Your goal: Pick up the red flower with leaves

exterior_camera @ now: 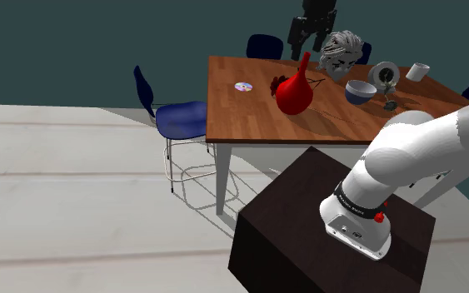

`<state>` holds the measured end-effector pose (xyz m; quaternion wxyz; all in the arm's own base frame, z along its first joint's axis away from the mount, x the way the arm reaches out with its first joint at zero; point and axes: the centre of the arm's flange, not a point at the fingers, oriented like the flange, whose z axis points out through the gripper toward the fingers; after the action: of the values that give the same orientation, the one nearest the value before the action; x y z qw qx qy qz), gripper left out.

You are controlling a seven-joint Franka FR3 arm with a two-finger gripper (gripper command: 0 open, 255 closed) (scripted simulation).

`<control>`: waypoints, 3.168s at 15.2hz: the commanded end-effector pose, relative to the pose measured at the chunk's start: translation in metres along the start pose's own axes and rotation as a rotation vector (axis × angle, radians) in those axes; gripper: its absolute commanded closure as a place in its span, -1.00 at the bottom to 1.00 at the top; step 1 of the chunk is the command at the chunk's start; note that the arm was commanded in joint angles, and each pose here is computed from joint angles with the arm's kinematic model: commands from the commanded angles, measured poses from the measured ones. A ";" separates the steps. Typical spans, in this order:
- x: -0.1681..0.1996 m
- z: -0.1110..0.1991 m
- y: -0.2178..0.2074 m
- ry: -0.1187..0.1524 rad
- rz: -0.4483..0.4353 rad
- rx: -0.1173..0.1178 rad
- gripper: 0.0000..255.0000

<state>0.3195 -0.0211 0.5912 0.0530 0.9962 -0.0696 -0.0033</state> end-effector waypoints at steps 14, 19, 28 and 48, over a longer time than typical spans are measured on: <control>0.106 0.088 0.100 -0.043 0.101 -0.062 -1.00; 0.142 0.122 0.143 -0.059 0.140 -0.086 -1.00; 0.203 0.181 0.225 -0.089 0.211 -0.128 -1.00; 0.283 0.296 0.366 -0.136 0.322 -0.196 -1.00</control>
<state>0.5437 -0.4513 0.3399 0.1448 0.9597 -0.2307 -0.0690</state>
